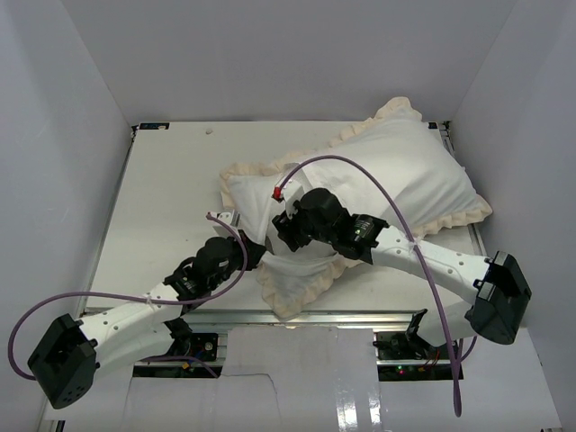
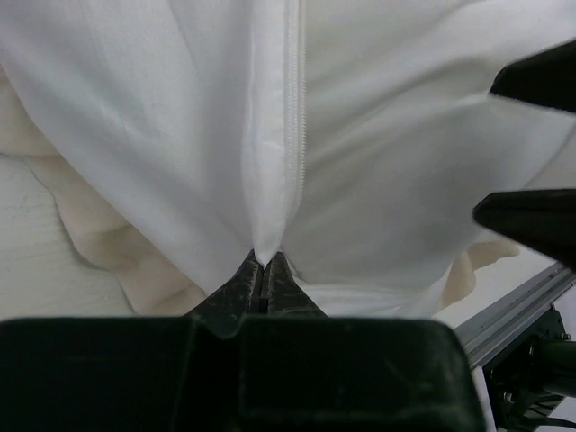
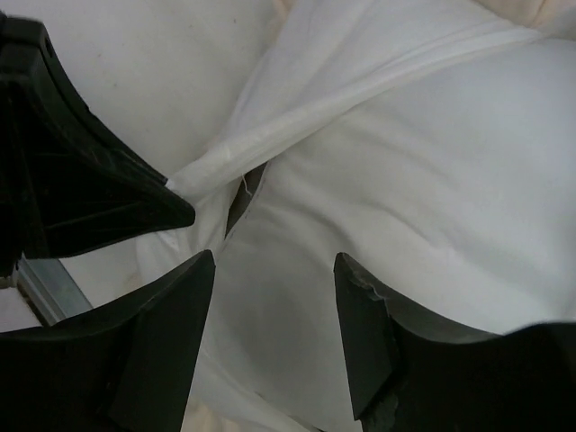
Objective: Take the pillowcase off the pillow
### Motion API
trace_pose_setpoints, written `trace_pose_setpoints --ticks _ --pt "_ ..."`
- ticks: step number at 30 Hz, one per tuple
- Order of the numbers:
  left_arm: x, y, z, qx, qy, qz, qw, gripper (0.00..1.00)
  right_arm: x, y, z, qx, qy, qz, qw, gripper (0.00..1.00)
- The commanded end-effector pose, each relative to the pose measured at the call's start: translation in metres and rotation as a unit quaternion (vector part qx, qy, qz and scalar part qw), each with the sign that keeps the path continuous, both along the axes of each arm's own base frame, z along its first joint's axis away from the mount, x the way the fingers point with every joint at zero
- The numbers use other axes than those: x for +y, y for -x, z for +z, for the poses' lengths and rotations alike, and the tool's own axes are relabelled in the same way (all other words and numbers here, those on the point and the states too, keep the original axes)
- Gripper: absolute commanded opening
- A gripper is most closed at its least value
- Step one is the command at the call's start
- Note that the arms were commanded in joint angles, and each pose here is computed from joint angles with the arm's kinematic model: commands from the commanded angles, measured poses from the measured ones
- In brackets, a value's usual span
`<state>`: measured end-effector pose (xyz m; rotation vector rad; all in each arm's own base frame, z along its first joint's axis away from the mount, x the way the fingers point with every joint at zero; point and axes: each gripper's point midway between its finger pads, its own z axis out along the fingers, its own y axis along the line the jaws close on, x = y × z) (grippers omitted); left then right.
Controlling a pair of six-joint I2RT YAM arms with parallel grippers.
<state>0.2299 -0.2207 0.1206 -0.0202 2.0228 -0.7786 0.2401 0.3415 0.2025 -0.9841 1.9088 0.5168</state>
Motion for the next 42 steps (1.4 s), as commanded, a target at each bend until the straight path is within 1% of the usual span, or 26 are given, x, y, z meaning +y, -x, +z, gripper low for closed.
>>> trace_pose_setpoints --ticks 1,4,6,7,12,13,18,20,21,22,23,24,25,26,29,30,31,32,33,34,35,36,37,39,40,42 --pt "0.005 0.003 -0.003 -0.001 -0.008 0.002 1.000 0.00 -0.007 0.001 -0.016 -0.008 0.009 -0.011 1.000 0.60" --pt "0.006 0.003 0.000 -0.005 -0.004 0.003 1.000 0.00 -0.016 -0.002 -0.040 0.006 0.034 -0.039 0.999 0.61" --pt "0.006 0.003 0.001 -0.005 -0.003 0.004 1.000 0.00 -0.017 0.001 -0.056 0.018 0.047 -0.038 0.998 0.66" --pt "0.007 0.003 0.001 -0.004 -0.003 0.005 1.000 0.00 -0.023 0.001 -0.068 0.020 0.062 -0.048 0.997 0.72" --pt "0.011 0.003 0.004 -0.010 -0.001 0.014 1.000 0.00 -0.033 0.000 -0.115 0.041 0.121 -0.069 0.989 0.85" --pt "0.012 0.003 0.004 -0.012 0.000 0.015 1.000 0.00 -0.036 0.001 -0.122 0.045 0.133 -0.073 0.987 0.89" --pt "0.017 0.003 0.006 -0.015 -0.001 0.025 1.000 0.00 -0.055 -0.002 -0.160 0.041 0.210 -0.126 0.969 0.91" --pt "0.018 0.003 0.010 -0.019 0.004 0.028 0.999 0.00 -0.067 -0.003 -0.176 0.043 0.251 -0.149 0.956 0.88" --pt "0.019 0.003 0.011 -0.021 0.006 0.030 0.999 0.00 -0.069 -0.008 -0.176 0.036 0.253 -0.174 0.951 0.84" --pt "0.019 0.003 0.011 -0.021 0.007 0.030 0.999 0.00 -0.071 -0.009 -0.178 0.035 0.255 -0.182 0.949 0.63" --pt "0.020 0.004 0.014 -0.024 0.010 0.032 0.999 0.00 -0.071 -0.011 -0.182 0.033 0.250 -0.189 0.949 0.51" --pt "0.022 0.004 0.014 -0.025 0.011 0.034 0.999 0.00 -0.072 -0.014 -0.180 0.027 0.247 -0.204 0.947 0.36" --pt "0.022 0.004 0.014 -0.025 0.014 0.035 0.999 0.00 -0.072 -0.017 -0.178 0.022 0.246 -0.213 0.945 0.08" --pt "0.023 0.005 0.016 -0.026 0.016 0.036 0.999 0.00 -0.073 -0.022 -0.175 0.016 0.245 -0.220 0.944 0.08" --pt "0.021 0.008 0.022 -0.030 0.032 0.030 0.999 0.00 -0.077 -0.053 -0.140 -0.021 0.221 -0.264 0.938 0.08" --pt "0.018 0.010 0.029 -0.036 0.045 0.020 0.998 0.00 -0.074 -0.069 -0.120 -0.032 0.195 -0.284 0.938 0.08" --pt "0.010 0.016 0.033 -0.032 0.061 -0.004 0.998 0.00 -0.082 -0.086 -0.096 -0.040 0.162 -0.309 0.936 0.08" --pt "0.006 0.020 0.037 -0.031 0.072 -0.016 0.997 0.00 -0.076 -0.097 -0.078 -0.044 0.120 -0.311 0.942 0.08" --pt "0.002 0.023 0.044 -0.036 0.087 -0.029 0.995 0.00 -0.075 -0.108 -0.047 -0.055 0.071 -0.320 0.943 0.08" --pt "-0.003 0.028 0.046 -0.033 0.097 -0.046 0.994 0.00 -0.083 -0.123 -0.032 -0.061 0.044 -0.333 0.940 0.08" --pt "-0.004 0.029 0.047 -0.032 0.100 -0.049 0.993 0.00 -0.080 -0.129 -0.019 -0.060 0.018 -0.327 0.943 0.08" --pt "-0.004 0.030 0.042 -0.024 0.093 -0.049 0.994 0.00 -0.078 -0.141 0.004 -0.072 -0.015 -0.330 0.941 0.08" --pt "-0.002 0.028 0.039 -0.020 0.084 -0.042 0.995 0.00 -0.085 -0.153 0.014 -0.076 -0.024 -0.337 0.938 0.08" --pt "0.001 0.025 0.030 -0.009 0.063 -0.035 0.997 0.00 -0.080 -0.164 0.024 -0.068 -0.038 -0.320 0.944 0.08" --pt "0.000 0.025 0.021 0.000 0.052 -0.037 0.998 0.00 -0.087 -0.177 0.041 -0.071 -0.059 -0.332 0.939 0.08" --pt "-0.007 0.030 0.011 0.008 0.048 -0.060 0.997 0.00 -0.090 -0.185 0.056 -0.069 -0.080 -0.329 0.938 0.08"
